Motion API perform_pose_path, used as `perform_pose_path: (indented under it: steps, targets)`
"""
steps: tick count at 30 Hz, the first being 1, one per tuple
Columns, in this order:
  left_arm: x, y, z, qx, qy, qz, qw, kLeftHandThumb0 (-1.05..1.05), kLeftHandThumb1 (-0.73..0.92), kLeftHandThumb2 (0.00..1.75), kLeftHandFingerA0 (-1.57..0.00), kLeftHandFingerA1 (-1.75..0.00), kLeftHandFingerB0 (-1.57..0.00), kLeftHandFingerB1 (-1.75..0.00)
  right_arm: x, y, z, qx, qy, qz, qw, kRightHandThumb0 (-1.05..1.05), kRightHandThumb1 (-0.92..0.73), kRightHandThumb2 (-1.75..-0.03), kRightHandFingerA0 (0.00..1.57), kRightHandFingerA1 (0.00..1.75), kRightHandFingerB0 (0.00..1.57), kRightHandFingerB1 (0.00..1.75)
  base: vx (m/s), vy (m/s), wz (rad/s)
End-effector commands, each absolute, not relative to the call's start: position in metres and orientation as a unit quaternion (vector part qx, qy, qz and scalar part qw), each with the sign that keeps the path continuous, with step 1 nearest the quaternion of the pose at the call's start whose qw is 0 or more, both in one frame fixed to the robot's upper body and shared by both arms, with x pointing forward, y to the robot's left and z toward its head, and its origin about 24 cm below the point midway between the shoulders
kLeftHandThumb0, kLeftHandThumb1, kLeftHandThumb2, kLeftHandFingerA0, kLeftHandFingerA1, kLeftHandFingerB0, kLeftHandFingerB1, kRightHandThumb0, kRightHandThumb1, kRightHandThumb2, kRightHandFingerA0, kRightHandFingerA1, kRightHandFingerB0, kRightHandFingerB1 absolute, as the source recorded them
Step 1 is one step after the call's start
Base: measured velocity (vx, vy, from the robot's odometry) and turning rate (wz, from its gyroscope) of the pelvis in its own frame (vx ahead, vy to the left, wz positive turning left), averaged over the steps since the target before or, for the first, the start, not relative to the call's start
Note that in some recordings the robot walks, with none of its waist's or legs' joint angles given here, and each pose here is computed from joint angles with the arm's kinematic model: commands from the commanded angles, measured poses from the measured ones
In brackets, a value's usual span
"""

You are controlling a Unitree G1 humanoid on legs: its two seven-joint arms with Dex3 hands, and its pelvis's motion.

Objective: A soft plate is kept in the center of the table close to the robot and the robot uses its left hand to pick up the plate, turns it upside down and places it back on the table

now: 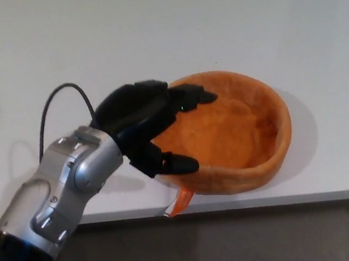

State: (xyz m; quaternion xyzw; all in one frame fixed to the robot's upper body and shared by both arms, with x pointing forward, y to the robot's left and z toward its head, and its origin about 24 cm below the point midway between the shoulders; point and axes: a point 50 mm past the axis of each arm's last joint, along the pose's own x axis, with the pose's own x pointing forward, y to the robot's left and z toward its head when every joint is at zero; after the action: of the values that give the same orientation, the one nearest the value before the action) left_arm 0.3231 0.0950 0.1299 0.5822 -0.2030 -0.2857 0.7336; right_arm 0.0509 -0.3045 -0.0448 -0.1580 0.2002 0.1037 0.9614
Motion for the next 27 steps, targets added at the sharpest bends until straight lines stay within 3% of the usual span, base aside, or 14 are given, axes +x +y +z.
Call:
perform_pose_path:
  steps: [1, 9, 10, 12, 13, 14, 15, 16, 17, 18, 19, 24, 25, 27]
  targets:
    - [0.319, 0.097, 0.119, 0.608, -0.185, -0.303, 0.710, -1.05, 0.55, 1.04, -0.25, -0.45, -0.20, -0.37, 0.052, -0.312, -0.046, -0.167, 0.204, 0.100, 0.959, -0.65, -0.86, -0.67, 0.44, 0.34, 0.30, 0.31, 0.00, 0.000, 0.00]
    - [0.313, 0.095, 0.103, 0.620, -0.167, -0.321, 0.696, -1.05, 0.55, 1.02, -0.26, -0.45, -0.22, -0.37, 0.055, -0.315, -0.050, -0.172, 0.208, 0.100, 0.958, -0.65, -0.86, -0.64, 0.43, 0.32, 0.31, 0.30, 0.00, 0.000, 0.00]
    - [0.312, 0.095, 0.101, 0.623, -0.166, -0.323, 0.692, -1.05, 0.73, 0.65, -0.32, -0.37, -0.27, -0.29, 0.054, -0.316, -0.052, -0.173, 0.211, 0.097, 0.957, -0.63, -0.86, -0.66, 0.43, 0.34, 0.30, 0.30, 0.00, 0.000, 0.00]
    - [0.312, 0.096, 0.099, 0.632, -0.162, -0.325, 0.684, -1.05, 0.73, 0.65, -0.31, -0.37, -0.26, -0.28, 0.055, -0.316, -0.053, -0.173, 0.208, 0.098, 0.958, -0.62, -0.86, -0.66, 0.44, 0.34, 0.30, 0.31, 0.00, 0.000, 0.00]
    - [0.311, 0.095, 0.097, 0.643, -0.163, -0.326, 0.673, -1.02, 0.55, 1.01, -0.28, -0.44, -0.19, -0.36, 0.055, -0.315, -0.050, -0.177, 0.200, 0.102, 0.958, -0.63, -0.86, -0.66, 0.45, 0.34, 0.30, 0.31, 0.00, 0.000, 0.00]
    - [0.310, 0.095, 0.096, 0.648, -0.164, -0.326, 0.668, -1.02, 0.55, 1.01, -0.28, -0.44, -0.19, -0.36, 0.055, -0.315, -0.049, -0.179, 0.196, 0.104, 0.959, -0.63, -0.86, -0.66, 0.45, 0.34, 0.30, 0.31, 0.00, 0.000, 0.00]
    - [0.310, 0.094, 0.095, 0.659, -0.164, -0.326, 0.658, -1.04, 0.72, 0.64, -0.33, -0.35, -0.28, -0.29, 0.055, -0.314, -0.047, -0.178, 0.195, 0.105, 0.959, -0.65, -0.86, -0.67, 0.45, 0.34, 0.30, 0.31, 0.00, 0.000, 0.00]
    - [0.311, 0.095, 0.094, 0.672, -0.170, -0.322, 0.645, -0.98, 0.55, 0.95, -0.31, -0.44, -0.27, -0.39, 0.057, -0.314, -0.048, -0.178, 0.197, 0.105, 0.958, -0.65, -0.86, -0.67, 0.44, 0.34, 0.30, 0.31, 0.00, 0.000, 0.00]
    - [0.311, 0.095, 0.093, 0.678, -0.173, -0.320, 0.639, -0.98, 0.55, 0.95, -0.31, -0.44, -0.27, -0.39, 0.057, -0.314, -0.049, -0.179, 0.199, 0.105, 0.958, -0.65, -0.86, -0.67, 0.44, 0.34, 0.30, 0.31, 0.00, 0.000, 0.00]
    - [0.308, 0.099, 0.086, 0.714, -0.184, -0.310, 0.600, -0.94, 0.74, 0.64, -0.40, -0.35, -0.31, -0.30, 0.053, -0.310, -0.051, -0.174, 0.199, 0.107, 0.958, -0.63, -0.86, -0.66, 0.46, 0.34, 0.31, 0.31, 0.00, 0.000, 0.00]
    - [0.308, 0.099, 0.082, 0.733, -0.188, -0.301, 0.581, -0.91, 0.61, 1.00, -0.32, -0.47, -0.23, -0.43, 0.051, -0.307, -0.050, -0.175, 0.192, 0.110, 0.959, -0.62, -0.85, -0.66, 0.47, 0.35, 0.32, 0.31, 0.00, 0.000, 0.00]
    - [0.316, 0.102, 0.073, 0.775, -0.160, -0.273, 0.546, -0.90, 0.60, 0.99, -0.20, -0.46, -0.15, -0.41, 0.049, -0.298, -0.042, -0.180, 0.175, 0.124, 0.960, -0.63, -0.86, -0.67, 0.48, 0.37, 0.35, 0.32, 0.00, 0.000, 0.00]
    - [0.319, 0.102, 0.074, 0.781, -0.149, -0.269, 0.544, -0.94, 0.76, 0.64, -0.24, -0.34, -0.18, -0.27, 0.049, -0.299, -0.043, -0.178, 0.179, 0.122, 0.960, -0.65, -0.86, -0.67, 0.46, 0.35, 0.35, 0.32, 0.00, 0.000, 0.00]
    - [0.326, 0.103, 0.077, 0.786, -0.137, -0.265, 0.541, -0.95, 0.74, 0.64, -0.29, -0.35, -0.23, -0.28, 0.051, -0.300, -0.043, -0.177, 0.179, 0.119, 0.960, -0.66, -0.86, -0.67, 0.48, 0.36, 0.36, 0.33, 0.00, 0.000, 0.00]
